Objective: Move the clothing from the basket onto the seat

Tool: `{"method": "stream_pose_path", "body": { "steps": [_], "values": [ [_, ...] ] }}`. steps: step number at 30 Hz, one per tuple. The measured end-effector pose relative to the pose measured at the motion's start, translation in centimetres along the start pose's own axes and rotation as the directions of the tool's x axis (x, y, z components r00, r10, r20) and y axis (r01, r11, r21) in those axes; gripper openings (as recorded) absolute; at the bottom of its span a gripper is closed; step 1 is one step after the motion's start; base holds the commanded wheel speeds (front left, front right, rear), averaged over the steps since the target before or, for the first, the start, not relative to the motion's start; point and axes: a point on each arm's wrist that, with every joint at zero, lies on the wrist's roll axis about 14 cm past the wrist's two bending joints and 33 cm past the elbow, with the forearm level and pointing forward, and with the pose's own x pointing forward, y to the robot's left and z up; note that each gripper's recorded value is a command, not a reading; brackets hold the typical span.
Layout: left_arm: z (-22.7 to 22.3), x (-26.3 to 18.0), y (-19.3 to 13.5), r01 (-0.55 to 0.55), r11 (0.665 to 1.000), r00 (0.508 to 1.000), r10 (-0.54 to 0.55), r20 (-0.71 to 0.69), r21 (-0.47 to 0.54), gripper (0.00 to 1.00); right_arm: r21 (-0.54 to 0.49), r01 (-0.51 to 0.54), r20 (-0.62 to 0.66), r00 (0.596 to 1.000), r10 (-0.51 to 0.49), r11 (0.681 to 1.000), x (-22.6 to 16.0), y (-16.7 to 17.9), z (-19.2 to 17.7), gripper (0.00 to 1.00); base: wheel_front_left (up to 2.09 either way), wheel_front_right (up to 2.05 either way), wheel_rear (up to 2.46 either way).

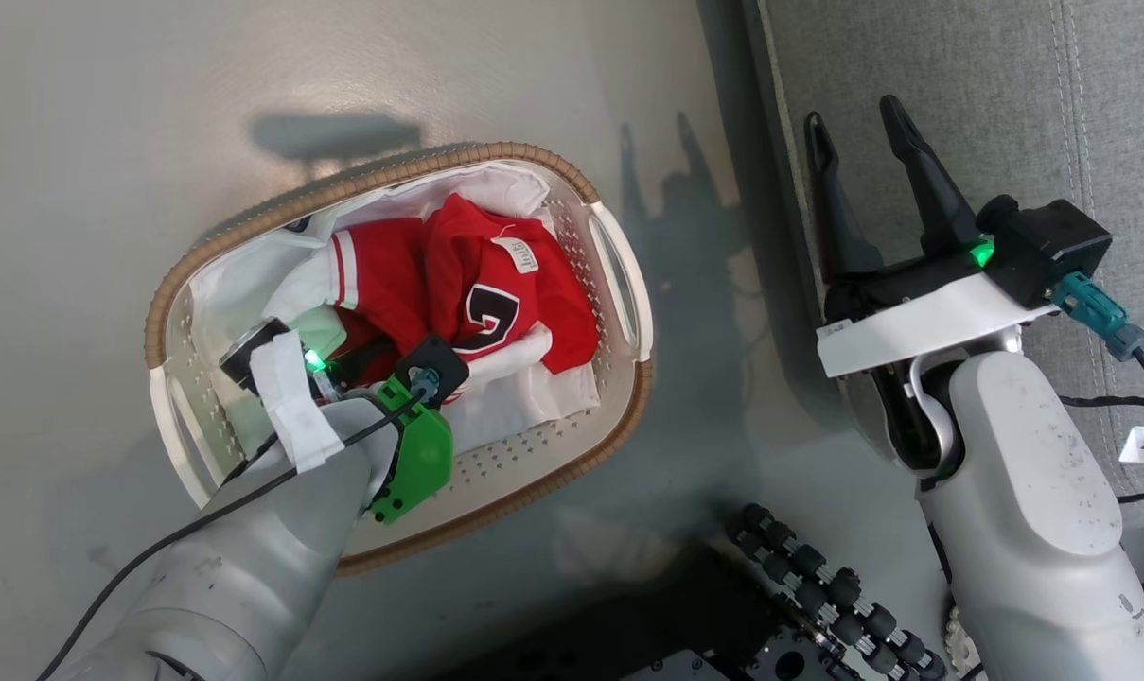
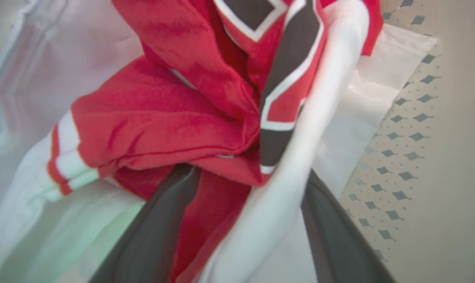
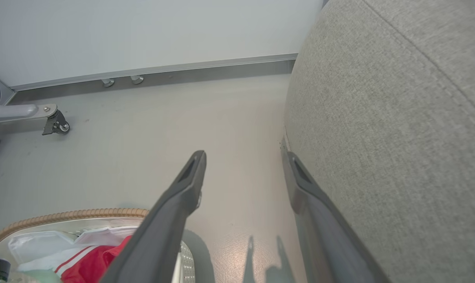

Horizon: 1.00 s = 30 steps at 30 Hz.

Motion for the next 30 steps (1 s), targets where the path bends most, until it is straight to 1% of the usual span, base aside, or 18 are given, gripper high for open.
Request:
{"method": "stream_pose_path", "body": {
  "steps": [1, 2, 3, 9, 17, 23, 30],
  "values": [
    [0.2, 0.1, -0.1, 0.004, 1.0, 1.0, -0.004, 0.013, -0.005, 1.0, 0.0, -0.003, 0.0, 1.0, 0.003, 1.0, 0.1, 0.1, 0.0, 1.0, 0.0, 0.0, 0.0],
    [0.3, 0.1, -0.2, 0.006, 1.0, 1.0, -0.006, 0.02, -0.005, 0.38, 0.0, -0.004, 0.001, 1.0, 0.004, 1.0, 0.1, 0.1, 0.0, 1.0, 0.0, 0.0, 0.0],
    [0.5, 0.1, -0.3, 0.009, 1.0, 1.0, -0.009, 0.027, -0.002, 0.0, 0.0, -0.005, 0.005, 1.0, 0.005, 1.0, 0.2, 0.1, 0.2, 1.0, 0.0, 0.0, 0.0],
    [2.3, -0.8, -0.1, -0.014, 0.999, 0.996, 0.017, 0.092, -0.034, 0.0, -0.013, -0.008, 0.023, 1.0, 0.008, 1.0, 0.1, 0.3, 1.1, 1.0, 0.0, 0.0, 0.0],
    [4.5, -3.8, -2.4, -0.02, 0.998, 0.985, 0.031, 0.168, -0.065, 0.0, -0.017, -0.008, 0.064, 0.998, 0.009, 1.0, -1.4, 0.6, 3.6, 1.0, 0.0, 0.0, 0.0],
    [7.8, -6.7, -4.5, -0.029, 0.997, 0.963, 0.047, 0.265, -0.071, 0.0, -0.027, -0.009, 0.082, 0.997, 0.011, 1.0, -3.6, 1.0, 4.9, 1.0, 0.0, 0.0, 0.0],
    [10.6, -10.9, -4.9, -0.102, 0.988, 0.923, 0.136, 0.359, -0.112, 0.0, -0.002, -0.032, 0.104, 0.994, 0.032, 0.999, -6.4, 2.1, 6.1, 1.0, 0.0, 0.0, 0.0]
  ]
}}
